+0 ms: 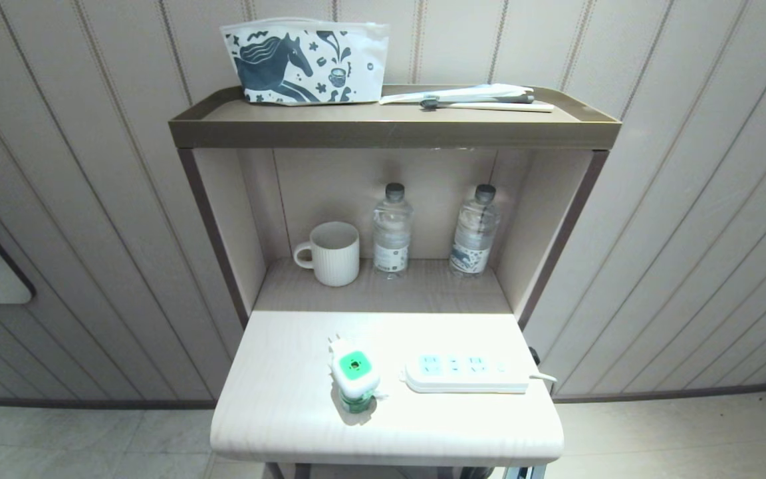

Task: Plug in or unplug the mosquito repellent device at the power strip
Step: Pick up the mosquito repellent liquid

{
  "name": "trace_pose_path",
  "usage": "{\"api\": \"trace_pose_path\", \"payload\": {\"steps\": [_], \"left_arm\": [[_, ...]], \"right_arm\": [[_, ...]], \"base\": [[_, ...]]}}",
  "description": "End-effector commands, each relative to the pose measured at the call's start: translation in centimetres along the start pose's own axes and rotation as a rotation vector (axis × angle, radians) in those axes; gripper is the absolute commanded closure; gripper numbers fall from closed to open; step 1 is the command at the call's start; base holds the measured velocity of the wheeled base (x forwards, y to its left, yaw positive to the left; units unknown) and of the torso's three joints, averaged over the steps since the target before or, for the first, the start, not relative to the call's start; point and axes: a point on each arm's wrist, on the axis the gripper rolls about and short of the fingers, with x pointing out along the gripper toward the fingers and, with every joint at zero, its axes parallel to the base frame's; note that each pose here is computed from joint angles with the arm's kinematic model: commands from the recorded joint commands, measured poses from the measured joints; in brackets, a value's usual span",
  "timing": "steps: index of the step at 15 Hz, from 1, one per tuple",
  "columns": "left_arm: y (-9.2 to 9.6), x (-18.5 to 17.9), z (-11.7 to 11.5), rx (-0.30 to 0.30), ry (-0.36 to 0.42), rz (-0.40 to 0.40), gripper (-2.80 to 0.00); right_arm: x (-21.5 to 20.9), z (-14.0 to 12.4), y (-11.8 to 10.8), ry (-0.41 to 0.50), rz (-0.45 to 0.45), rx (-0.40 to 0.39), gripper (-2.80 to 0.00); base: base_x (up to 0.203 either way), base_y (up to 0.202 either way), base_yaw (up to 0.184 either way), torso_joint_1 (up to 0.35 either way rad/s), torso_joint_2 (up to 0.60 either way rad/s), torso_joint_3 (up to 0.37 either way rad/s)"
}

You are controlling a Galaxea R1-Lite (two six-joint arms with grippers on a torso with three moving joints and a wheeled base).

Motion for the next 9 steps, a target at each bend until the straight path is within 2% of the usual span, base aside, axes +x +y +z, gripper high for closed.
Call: {"api": "trace_pose_path", "payload": {"steps": [1,9], "left_arm": [[0.0,0.0,-0.01,0.0,0.001,0.0,0.0],[0.0,0.01,0.0,0.0,0.002,0.0,0.0]], "right_arm": [[0.01,0.01,0.0,0.002,0.001,0.001,0.0],[0.01,0.01,0.0,0.002,0.001,0.001,0.0]], "base": [[0.0,0.0,0.0,0.0,0.0,0.0],[0.0,0.0,0.0,0.0,0.0,0.0]]}}
